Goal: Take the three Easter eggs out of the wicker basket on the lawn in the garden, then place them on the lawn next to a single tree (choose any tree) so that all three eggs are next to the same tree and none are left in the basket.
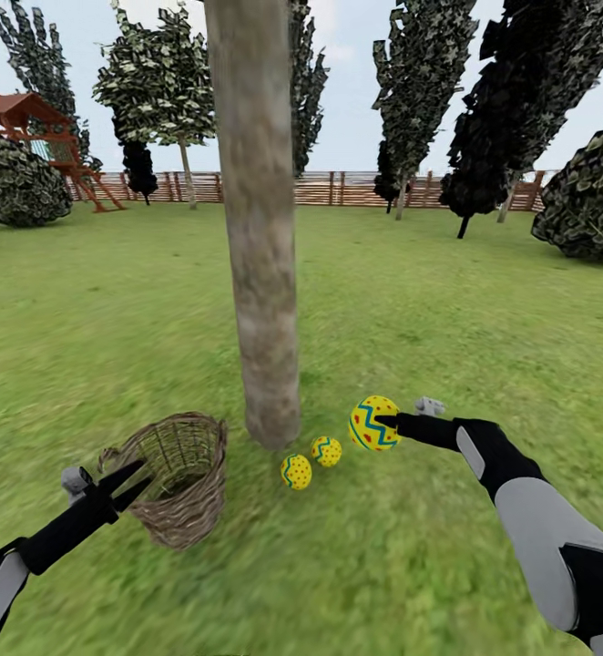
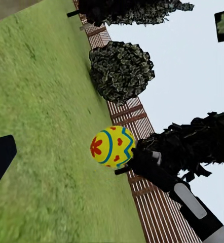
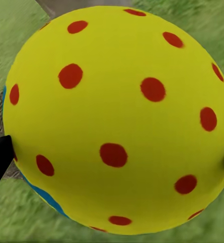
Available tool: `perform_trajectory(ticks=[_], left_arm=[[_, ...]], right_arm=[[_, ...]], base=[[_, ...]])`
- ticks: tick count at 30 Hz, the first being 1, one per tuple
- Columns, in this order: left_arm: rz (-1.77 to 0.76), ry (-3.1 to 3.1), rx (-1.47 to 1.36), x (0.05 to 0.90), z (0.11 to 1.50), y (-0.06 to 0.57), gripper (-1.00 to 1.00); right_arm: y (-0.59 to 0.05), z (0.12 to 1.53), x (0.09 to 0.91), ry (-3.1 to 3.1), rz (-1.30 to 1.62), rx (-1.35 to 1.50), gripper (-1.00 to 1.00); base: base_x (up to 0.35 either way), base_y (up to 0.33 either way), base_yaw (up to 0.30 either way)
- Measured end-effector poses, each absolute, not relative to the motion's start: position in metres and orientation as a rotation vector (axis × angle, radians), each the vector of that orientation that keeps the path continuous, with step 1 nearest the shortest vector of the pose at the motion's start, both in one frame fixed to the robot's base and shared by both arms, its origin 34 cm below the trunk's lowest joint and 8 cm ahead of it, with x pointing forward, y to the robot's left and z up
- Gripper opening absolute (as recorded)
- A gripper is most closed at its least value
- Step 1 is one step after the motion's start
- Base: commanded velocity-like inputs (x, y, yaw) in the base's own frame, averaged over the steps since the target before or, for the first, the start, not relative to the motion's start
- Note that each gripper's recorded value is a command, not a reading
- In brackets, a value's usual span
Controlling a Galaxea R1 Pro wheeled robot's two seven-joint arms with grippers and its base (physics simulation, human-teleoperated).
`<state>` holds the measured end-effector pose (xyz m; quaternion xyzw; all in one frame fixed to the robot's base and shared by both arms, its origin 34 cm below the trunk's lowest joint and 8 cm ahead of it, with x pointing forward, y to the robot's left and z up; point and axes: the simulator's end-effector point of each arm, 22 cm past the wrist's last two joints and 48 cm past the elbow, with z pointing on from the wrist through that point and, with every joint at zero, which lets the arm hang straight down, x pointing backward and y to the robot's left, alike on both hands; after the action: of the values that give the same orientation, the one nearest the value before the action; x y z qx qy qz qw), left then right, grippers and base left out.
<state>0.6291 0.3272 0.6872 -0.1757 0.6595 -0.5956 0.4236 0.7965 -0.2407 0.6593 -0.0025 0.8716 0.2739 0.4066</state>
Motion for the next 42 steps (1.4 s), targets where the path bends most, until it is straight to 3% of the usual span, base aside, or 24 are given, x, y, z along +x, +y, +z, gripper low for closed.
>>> perform_trajectory(ticks=[12, 26, 34, 42], left_arm=[[-1.491, 1.64, -0.436, 0.629, 0.691, 0.328, 1.0], [-1.513, 1.639, -0.445, 0.63, 0.686, 0.311, 1.0], [-1.342, 1.975, -0.368, 0.615, 0.618, 0.293, 1.0], [-1.263, 2.088, -0.223, 0.608, 0.609, 0.275, 1.0]], right_arm=[[-0.302, 0.649, 0.816, 2.172, 0.324, 0.105, -1.0], [-0.345, 0.621, 0.805, 2.223, 0.025, 0.244, -1.0], [-0.253, 0.565, 0.775, 2.342, 0.094, 0.182, -1.0], [-0.244, 0.552, 0.764, 2.32, 0.109, 0.191, -1.0]], base=[[0.0, -0.039, 0.273], [0.008, -0.217, 0.213], [0.0, -0.001, -0.1], [0.0, 0.0, -0.131]])
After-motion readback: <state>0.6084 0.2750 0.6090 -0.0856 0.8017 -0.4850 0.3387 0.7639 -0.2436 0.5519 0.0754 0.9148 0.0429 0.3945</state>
